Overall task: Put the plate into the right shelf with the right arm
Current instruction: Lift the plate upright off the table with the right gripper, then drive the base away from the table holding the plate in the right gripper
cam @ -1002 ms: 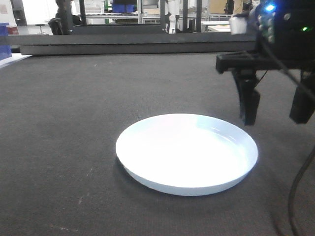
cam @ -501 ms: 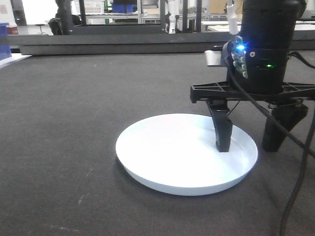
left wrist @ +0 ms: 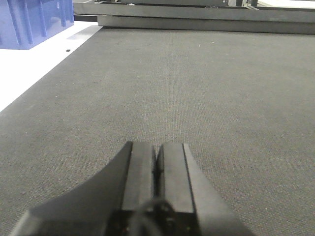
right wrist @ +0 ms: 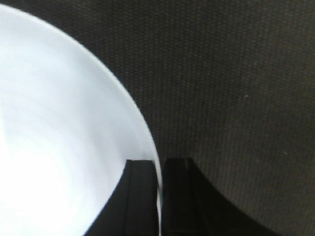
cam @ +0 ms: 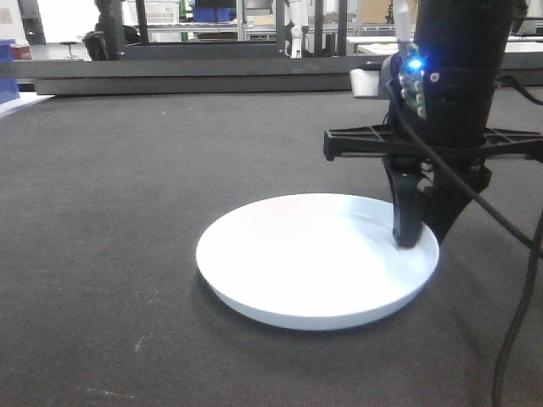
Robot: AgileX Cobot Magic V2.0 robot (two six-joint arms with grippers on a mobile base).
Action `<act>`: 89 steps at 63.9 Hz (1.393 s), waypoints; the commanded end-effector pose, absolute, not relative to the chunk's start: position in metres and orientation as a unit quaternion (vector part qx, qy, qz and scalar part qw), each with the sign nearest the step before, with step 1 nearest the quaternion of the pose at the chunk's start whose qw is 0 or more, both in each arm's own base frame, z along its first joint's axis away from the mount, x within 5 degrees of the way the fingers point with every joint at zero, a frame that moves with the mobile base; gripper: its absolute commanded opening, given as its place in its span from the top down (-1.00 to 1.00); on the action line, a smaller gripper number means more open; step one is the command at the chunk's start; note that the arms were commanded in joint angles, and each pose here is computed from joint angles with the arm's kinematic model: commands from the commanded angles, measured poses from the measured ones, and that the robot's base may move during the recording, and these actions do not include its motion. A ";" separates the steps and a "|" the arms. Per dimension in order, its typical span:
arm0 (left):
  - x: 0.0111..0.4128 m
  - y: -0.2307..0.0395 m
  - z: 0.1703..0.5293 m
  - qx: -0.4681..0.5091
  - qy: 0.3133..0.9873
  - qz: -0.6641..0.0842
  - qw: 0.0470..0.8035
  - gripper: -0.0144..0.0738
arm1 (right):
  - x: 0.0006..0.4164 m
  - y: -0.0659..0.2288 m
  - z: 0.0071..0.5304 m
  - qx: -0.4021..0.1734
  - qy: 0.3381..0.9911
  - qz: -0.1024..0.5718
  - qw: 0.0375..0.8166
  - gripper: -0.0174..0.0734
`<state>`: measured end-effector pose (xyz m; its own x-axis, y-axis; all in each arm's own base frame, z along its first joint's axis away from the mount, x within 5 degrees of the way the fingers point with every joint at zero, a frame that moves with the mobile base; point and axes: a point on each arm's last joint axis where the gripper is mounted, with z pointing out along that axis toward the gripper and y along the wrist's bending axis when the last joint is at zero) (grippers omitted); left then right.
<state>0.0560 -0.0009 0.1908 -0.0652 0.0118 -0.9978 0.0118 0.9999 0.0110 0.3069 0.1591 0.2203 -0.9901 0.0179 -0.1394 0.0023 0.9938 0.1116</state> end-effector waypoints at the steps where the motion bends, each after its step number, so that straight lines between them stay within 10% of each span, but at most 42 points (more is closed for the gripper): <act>1: 0.056 -0.001 0.196 0.008 0.702 -0.001 0.712 0.78 | 0.305 0.151 0.258 -0.004 0.987 0.077 0.142 0.50; 21: 0.056 -0.001 0.196 0.008 0.702 -0.001 0.712 0.78 | 0.266 0.108 0.294 -0.082 0.915 0.118 0.376 0.50; 53: 0.056 -0.001 0.196 0.008 0.702 -0.001 0.712 0.78 | 0.158 0.020 0.292 -0.034 0.721 0.051 0.690 0.50; 89: 0.056 -0.001 0.196 0.008 0.702 -0.001 0.712 0.78 | 0.064 0.008 0.291 -0.020 0.645 0.072 0.761 0.50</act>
